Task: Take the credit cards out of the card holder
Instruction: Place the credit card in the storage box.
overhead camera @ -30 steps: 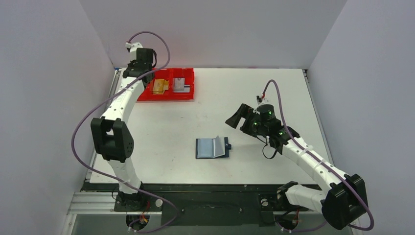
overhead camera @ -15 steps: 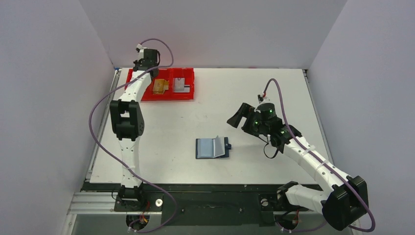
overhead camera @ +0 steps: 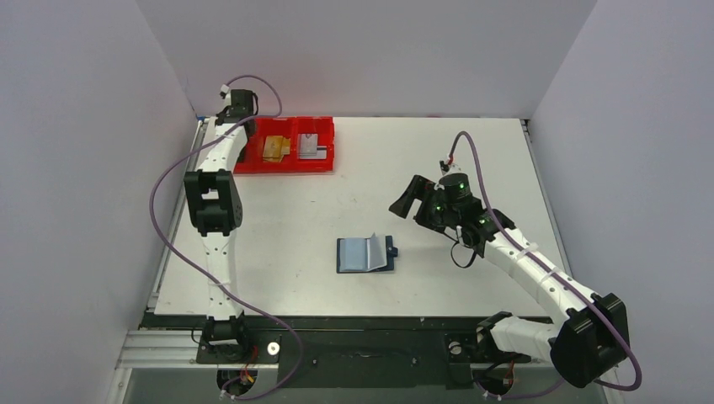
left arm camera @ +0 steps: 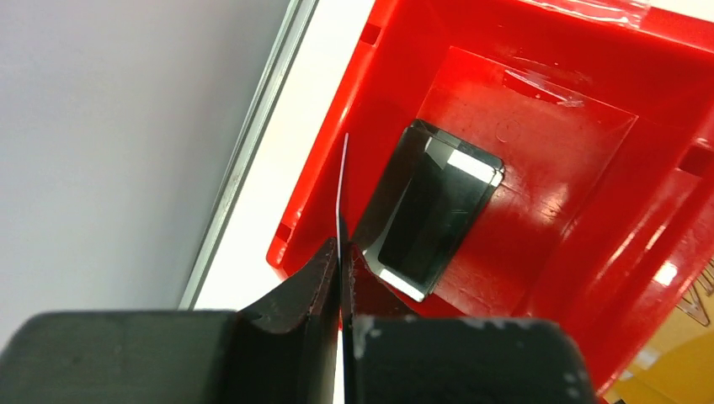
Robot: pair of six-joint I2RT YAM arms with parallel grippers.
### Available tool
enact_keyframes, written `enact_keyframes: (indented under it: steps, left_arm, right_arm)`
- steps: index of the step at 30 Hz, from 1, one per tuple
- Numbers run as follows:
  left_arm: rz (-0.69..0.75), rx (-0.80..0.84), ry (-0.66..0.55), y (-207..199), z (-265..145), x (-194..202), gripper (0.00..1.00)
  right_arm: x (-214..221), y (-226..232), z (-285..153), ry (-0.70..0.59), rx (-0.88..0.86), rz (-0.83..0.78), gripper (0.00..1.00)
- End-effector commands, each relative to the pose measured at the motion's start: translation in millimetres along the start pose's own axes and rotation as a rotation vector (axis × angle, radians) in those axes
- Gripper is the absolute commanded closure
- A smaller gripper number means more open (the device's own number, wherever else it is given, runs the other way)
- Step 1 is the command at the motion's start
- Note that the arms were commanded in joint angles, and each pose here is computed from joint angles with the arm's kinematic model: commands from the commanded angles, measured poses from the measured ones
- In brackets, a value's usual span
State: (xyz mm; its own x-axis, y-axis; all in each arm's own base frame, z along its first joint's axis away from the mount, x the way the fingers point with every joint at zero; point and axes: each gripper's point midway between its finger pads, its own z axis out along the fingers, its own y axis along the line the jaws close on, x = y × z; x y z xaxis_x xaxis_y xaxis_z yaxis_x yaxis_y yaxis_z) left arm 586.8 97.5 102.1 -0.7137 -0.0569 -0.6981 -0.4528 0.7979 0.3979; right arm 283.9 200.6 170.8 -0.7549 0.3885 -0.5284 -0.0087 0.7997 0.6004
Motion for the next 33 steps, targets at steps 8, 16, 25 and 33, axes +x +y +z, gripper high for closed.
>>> enact_keyframes:
  steps: [8, 16, 25, 33]
  left_arm:
    - [-0.047, 0.056, -0.038, -12, 5, -17, 1.0]
    - [-0.085, 0.069, -0.014, -1, 17, -13, 1.0]
    - [-0.116, 0.093, -0.024, 1, 8, -22, 0.63]
    - [-0.194, 0.18, -0.076, 6, -25, -54, 0.55]
  right_arm:
    - [-10, 15, 0, -0.022, -0.025, -0.028, 0.15]
    - [-5, 12, -2, -0.022, -0.022, -0.028, 0.15]
    - [0, 11, -6, -0.017, -0.024, -0.033, 0.15]
    - [1, 15, -7, -0.022, -0.023, -0.046, 0.15]
